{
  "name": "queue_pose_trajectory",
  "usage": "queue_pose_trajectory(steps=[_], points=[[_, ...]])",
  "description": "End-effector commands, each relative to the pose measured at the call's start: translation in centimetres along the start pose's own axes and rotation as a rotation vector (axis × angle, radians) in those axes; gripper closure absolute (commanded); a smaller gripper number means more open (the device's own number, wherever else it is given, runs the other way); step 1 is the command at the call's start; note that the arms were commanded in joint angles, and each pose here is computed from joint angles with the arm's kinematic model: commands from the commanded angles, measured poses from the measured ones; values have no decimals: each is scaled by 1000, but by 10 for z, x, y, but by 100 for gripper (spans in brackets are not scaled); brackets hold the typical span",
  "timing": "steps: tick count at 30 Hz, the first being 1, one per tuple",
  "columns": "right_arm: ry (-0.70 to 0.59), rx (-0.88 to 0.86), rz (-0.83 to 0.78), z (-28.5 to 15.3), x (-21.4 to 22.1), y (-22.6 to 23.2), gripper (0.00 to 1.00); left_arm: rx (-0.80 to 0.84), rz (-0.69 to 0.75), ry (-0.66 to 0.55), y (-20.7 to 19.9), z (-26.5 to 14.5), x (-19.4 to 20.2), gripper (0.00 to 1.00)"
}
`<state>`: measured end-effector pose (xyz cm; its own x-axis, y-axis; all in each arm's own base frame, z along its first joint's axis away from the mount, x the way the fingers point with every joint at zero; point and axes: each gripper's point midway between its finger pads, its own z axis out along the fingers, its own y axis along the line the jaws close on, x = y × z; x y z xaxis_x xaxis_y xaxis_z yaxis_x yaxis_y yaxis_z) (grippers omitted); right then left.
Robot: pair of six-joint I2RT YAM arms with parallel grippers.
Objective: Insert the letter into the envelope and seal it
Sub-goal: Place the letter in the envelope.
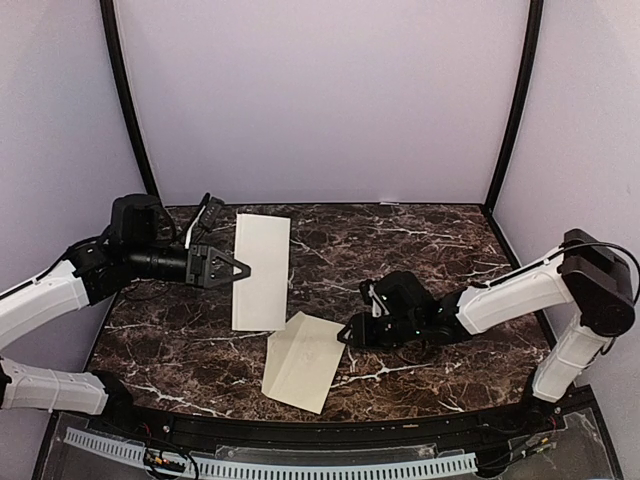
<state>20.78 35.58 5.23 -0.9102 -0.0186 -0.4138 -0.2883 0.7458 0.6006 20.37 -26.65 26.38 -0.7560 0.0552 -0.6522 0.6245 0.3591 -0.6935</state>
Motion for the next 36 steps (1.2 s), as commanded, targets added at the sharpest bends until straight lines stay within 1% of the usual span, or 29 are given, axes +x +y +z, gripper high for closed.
queue_pose_trajectory(steps=[1, 10, 18, 24, 28, 30, 31, 33, 36], points=[[-3, 32, 6, 11, -3, -1, 56, 21, 9, 1, -7, -8, 6, 100], [23, 64, 0, 32, -2, -5, 57, 43, -1, 22, -10, -9, 13, 100], [41, 42, -41, 54, -7, 3, 58, 44, -44, 46, -5, -8, 25, 100], [45, 10, -66, 67, -14, 16, 58, 38, -143, 43, 7, -8, 44, 100], [37, 7, -80, 68, -20, 21, 58, 24, -270, 52, 25, -5, 70, 100], [20, 10, -88, 64, -25, 24, 56, 26, -331, 35, 29, -5, 78, 100], [12, 14, -92, 61, -27, 25, 55, 37, -356, 3, 26, -5, 75, 100], [-1, 27, -98, 55, -30, 24, 54, 37, -405, -24, 26, -2, 81, 100], [-13, 39, -101, 46, -31, 23, 52, 27, -464, -48, 27, 5, 94, 100]])
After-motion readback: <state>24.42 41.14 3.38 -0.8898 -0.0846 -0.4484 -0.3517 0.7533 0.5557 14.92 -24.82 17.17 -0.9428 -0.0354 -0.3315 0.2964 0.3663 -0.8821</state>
